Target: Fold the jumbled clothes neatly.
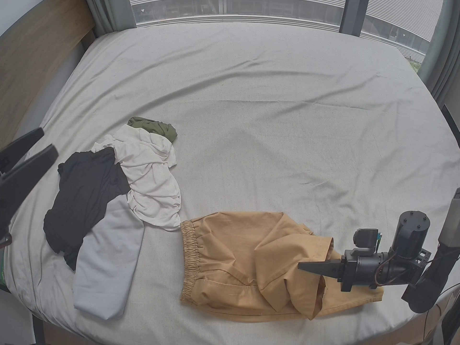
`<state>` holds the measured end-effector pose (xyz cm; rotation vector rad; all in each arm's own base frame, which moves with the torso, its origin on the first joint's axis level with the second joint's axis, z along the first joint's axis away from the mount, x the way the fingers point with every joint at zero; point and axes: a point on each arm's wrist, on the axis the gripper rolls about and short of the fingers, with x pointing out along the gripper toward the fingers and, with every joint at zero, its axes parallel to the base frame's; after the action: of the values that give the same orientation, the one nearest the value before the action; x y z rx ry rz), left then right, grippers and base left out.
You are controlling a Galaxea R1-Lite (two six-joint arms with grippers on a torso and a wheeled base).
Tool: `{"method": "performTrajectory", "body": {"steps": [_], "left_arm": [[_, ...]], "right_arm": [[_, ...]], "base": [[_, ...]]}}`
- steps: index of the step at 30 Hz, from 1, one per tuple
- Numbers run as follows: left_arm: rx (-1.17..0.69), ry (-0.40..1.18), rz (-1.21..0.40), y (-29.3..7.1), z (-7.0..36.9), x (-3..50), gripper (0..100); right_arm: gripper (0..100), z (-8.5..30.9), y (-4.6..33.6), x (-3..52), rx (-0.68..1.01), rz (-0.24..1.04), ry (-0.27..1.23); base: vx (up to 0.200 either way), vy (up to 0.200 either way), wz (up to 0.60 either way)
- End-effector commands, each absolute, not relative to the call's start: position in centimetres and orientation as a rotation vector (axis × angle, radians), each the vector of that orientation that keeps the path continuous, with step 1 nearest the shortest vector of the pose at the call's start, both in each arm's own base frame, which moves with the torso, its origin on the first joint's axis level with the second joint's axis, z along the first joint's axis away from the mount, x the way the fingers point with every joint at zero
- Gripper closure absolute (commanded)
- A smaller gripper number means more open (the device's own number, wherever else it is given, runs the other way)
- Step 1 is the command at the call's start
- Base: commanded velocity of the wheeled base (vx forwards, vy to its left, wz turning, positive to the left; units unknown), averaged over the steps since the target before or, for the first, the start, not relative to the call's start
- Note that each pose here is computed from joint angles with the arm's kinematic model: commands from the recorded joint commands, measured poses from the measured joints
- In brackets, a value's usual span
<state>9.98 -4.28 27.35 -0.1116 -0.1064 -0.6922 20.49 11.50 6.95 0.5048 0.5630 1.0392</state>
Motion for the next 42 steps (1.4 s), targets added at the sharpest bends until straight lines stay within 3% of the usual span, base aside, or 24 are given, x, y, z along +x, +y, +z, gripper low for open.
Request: {"method": "performTrajectory", "body": {"steps": [1, 14, 26, 33, 42], "left_arm": [[-0.124, -0.039, -0.702, -5.1, 26.4, 12.0, 0], [-0.134, 0.131, -0.683, -6.0, 22.6, 14.5, 0], [-0.178, 0.264, -0.687, -5.8, 19.4, 13.6, 0], [-0.218, 0.293, -0.733, -6.4, 19.6, 14.6, 0], [-0.245, 0.346, -0.862, -9.7, 20.3, 16.3, 0]], "right_arm": [[100, 7.8, 10.8, 20.5, 0.508, 1.027, 0.523], [100, 7.9, 10.5, 20.8, 0.511, 1.013, 0.51], [100, 7.7, 10.5, 20.9, 0.512, 1.009, 0.518], [100, 7.7, 10.4, 21.0, 0.513, 1.006, 0.517], [100, 7.7, 10.3, 20.9, 0.514, 1.001, 0.515]], "base": [[0.0, 0.0, 0.0], [0.0, 0.0, 0.0], [0.0, 0.0, 0.0], [0.0, 0.0, 0.0], [0.0, 0.0, 0.0]]}}
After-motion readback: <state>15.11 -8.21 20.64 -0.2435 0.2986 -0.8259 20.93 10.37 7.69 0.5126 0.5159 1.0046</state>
